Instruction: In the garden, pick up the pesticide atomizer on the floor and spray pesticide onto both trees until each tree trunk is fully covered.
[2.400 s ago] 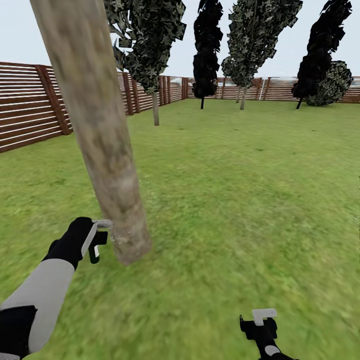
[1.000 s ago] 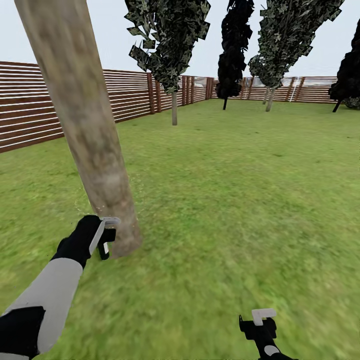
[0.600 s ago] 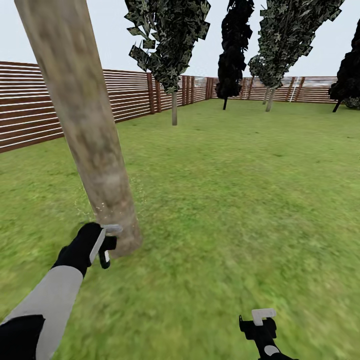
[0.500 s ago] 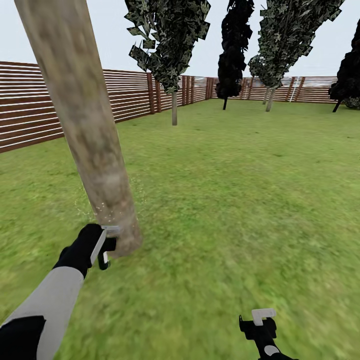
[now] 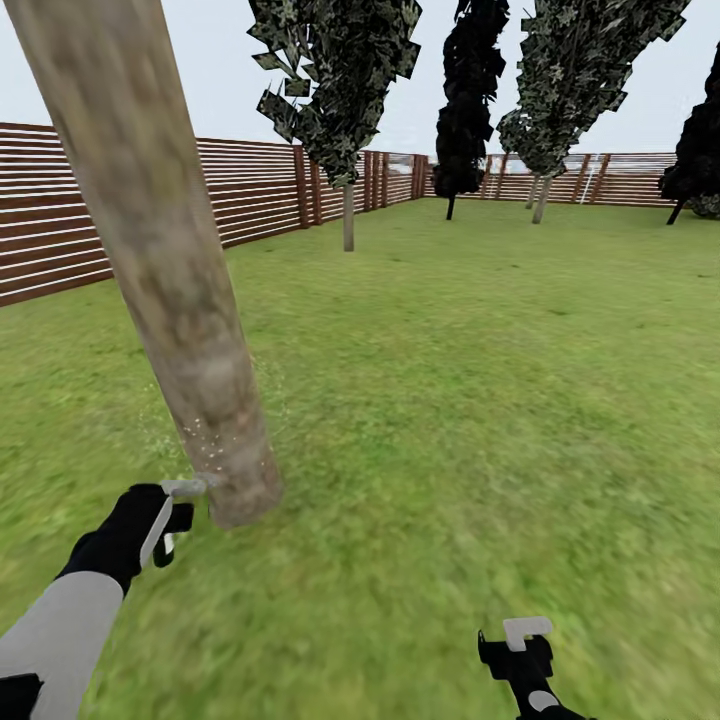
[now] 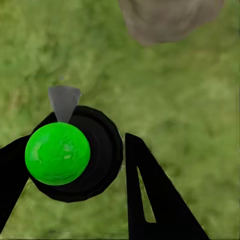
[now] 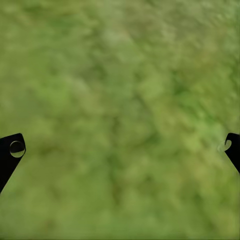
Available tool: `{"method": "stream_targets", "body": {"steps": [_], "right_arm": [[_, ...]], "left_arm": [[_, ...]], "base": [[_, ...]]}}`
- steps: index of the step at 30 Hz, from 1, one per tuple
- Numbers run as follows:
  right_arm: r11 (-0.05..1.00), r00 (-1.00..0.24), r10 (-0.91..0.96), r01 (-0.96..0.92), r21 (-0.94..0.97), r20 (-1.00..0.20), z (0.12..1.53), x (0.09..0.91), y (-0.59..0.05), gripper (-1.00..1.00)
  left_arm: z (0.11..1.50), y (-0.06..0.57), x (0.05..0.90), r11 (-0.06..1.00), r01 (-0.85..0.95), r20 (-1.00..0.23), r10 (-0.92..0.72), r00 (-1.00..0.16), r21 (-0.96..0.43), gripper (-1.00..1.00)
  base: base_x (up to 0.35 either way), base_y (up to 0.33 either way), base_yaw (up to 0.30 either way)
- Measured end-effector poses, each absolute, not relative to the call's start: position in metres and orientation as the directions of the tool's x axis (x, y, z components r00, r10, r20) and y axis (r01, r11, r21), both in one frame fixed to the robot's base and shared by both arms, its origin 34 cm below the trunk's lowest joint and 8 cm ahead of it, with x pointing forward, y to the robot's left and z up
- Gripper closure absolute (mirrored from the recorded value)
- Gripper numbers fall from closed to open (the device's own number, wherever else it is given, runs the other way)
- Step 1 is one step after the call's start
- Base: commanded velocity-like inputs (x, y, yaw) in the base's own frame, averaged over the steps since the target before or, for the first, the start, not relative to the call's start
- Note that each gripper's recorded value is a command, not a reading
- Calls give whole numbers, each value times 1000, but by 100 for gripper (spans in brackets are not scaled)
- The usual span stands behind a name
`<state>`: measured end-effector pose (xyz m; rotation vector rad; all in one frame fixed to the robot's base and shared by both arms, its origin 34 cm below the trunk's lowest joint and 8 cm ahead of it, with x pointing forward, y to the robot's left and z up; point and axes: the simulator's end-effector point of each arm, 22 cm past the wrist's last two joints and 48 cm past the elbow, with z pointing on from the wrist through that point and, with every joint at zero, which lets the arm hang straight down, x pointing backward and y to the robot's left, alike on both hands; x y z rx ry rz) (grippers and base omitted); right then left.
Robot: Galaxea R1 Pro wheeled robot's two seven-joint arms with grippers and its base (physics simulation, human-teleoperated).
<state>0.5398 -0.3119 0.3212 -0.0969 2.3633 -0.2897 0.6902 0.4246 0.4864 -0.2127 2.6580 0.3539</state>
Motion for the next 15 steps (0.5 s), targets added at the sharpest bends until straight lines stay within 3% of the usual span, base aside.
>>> {"method": "stream_targets", "body": {"steps": [3, 6, 9, 15], "right_arm": [[972, -723, -153, 14, -235, -673, 321, 540, -312, -100], [972, -724, -151, 14, -233, -673, 321, 540, -310, -100], [972, -723, -151, 14, -233, -674, 321, 540, -310, -100], [972, -723, -152, 14, -233, -674, 321, 540, -310, -100]], "left_arm": [[487, 448, 682, 946, -228, -449, -104, -887, 232, 100], [482, 413, 688, 961, -207, -454, -103, -885, 186, 100], [483, 373, 701, 973, -177, -478, -85, -874, 150, 100], [503, 371, 714, 968, -188, -519, -77, -851, 165, 100]], "base": [[2, 0, -19], [0, -16, 56], [0, -220, 5], [0, -272, 0]]}}
